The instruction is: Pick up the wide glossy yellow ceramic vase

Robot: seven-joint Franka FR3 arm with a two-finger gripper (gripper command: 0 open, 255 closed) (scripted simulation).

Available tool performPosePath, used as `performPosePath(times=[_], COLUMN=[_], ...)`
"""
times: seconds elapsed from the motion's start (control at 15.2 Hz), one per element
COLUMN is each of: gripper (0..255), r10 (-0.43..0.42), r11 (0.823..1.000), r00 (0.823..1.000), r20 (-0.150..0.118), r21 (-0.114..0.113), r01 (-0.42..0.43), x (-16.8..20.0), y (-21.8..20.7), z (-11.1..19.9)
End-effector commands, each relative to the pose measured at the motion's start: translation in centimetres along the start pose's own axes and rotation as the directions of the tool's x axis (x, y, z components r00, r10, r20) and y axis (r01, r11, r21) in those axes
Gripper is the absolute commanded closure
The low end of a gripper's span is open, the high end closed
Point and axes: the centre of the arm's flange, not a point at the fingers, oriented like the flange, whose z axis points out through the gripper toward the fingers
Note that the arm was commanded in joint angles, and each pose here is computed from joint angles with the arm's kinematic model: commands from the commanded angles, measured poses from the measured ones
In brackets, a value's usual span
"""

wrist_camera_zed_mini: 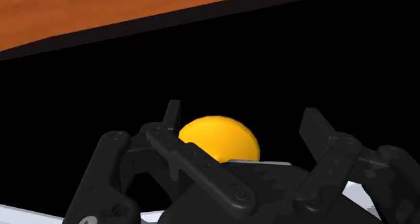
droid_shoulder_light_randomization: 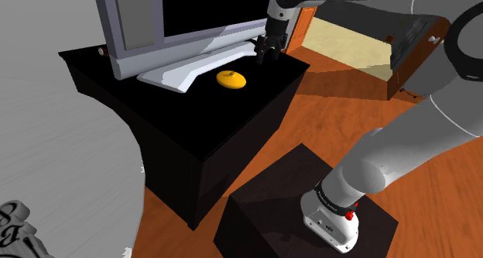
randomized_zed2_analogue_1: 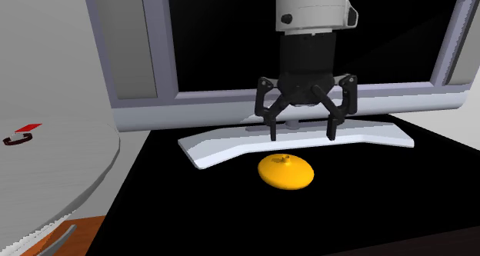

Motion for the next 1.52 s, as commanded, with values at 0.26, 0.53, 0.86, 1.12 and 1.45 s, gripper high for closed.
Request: performPosePath(times=[0.26, 0.53, 0.86, 1.12, 1.45], gripper=[0, 0, 0, 0, 0], r10=[-0.024, -0.039, -0.059, -0.063, -0.063], r11=[1.0, 0.999, 0.998, 0.998, 0.998], r00=[1.0, 0.999, 0.997, 0.997, 0.997], r20=[0.015, 0.026, 0.039, 0.041, 0.041], r21=[0.008, 0.013, 0.021, 0.022, 0.022], r01=[0.024, 0.039, 0.058, 0.062, 0.062], x=[7.6, 12.4, 18.4, 19.4, 19.4], y=[0.4, 0.6, 0.7, 0.6, 0.5], z=[3.7, 6.2, 9.4, 11.5, 13.9])
